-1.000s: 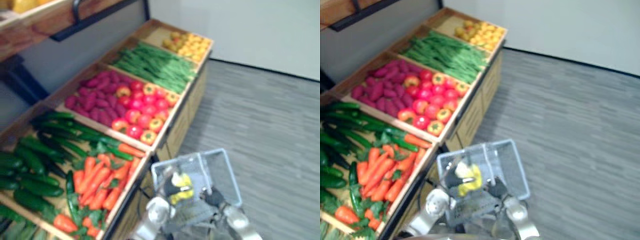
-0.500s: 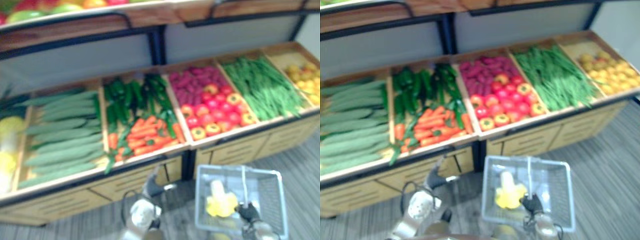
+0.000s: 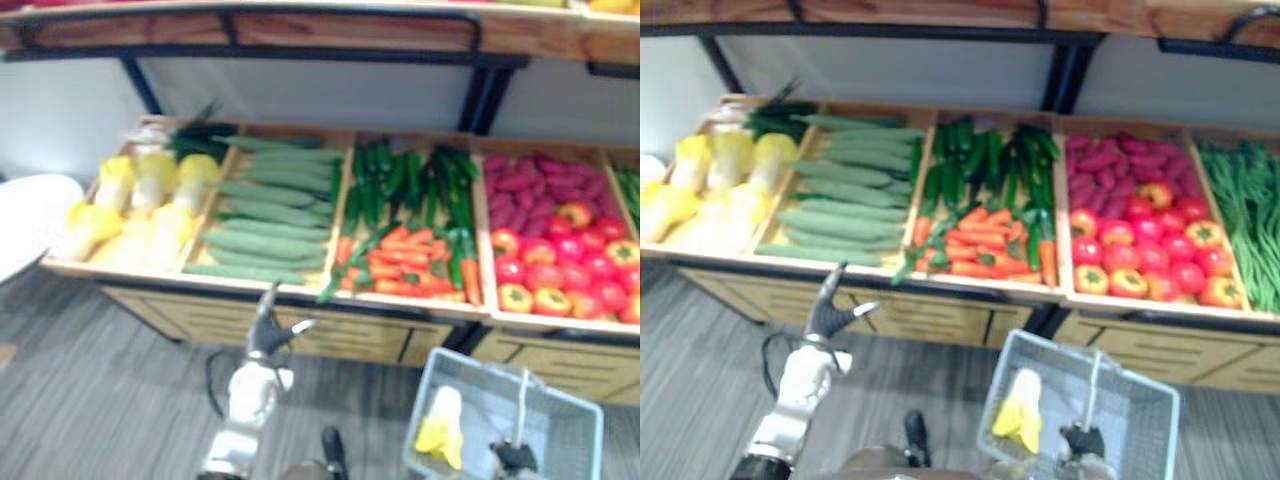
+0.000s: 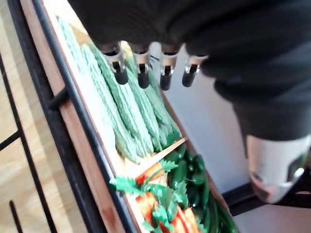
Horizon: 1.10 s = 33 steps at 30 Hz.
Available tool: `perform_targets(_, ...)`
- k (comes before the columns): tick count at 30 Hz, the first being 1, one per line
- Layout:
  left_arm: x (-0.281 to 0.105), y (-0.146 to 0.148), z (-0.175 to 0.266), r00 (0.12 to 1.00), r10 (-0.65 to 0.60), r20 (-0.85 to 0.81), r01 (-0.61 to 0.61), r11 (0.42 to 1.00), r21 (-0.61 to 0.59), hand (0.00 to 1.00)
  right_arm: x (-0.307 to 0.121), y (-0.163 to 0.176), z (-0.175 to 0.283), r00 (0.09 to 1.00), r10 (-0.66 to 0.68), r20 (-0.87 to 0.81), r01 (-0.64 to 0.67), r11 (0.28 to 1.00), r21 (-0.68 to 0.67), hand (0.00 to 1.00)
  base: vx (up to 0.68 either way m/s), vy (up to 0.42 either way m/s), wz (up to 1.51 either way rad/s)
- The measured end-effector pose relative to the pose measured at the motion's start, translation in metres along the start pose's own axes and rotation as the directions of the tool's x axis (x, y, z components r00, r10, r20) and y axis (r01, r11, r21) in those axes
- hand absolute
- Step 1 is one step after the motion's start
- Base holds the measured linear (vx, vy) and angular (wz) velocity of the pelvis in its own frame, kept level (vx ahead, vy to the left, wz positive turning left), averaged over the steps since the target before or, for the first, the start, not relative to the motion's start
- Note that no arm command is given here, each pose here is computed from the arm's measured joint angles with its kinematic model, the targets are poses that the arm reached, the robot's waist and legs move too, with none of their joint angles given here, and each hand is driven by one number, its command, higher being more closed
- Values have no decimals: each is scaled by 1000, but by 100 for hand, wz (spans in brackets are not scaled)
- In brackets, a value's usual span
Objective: Pick vegetable in the basket
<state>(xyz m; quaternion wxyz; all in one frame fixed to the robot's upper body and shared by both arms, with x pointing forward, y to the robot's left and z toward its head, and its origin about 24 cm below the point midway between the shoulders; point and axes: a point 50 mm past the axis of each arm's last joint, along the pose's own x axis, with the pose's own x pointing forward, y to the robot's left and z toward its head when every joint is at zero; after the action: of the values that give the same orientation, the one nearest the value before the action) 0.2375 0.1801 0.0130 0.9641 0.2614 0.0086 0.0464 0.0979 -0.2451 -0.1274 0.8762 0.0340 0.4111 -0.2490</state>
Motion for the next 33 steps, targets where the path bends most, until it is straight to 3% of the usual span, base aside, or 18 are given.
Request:
perform_targets(7,6,5,-4,1000,-30,-2,30,997,71,0,3,16,7,1000,13,18,-14,1000,24,100,18,-34,17)
perform_targets(13,12,-1,7,998,-38,47,33,994,101,0,5,10,12,999,-2,35,4,999,-52,100,67,-68,-51)
perform_targets(20,47,-8,49,965,-118,234,44,953,299,0,2,25,15,997,58,55,-54,996,-70,100,110,-51,-47)
perform_targets(25,84,8,82,935,-85,345,-78,898,434,0,3,32,31,988,86,127,-76,994,-83,100,28,-16,-30)
perform_targets(33,112,27,104,924,-40,379,-178,835,521,0,3,38,57,967,96,236,-81,994,-72,100,-51,-16,-19)
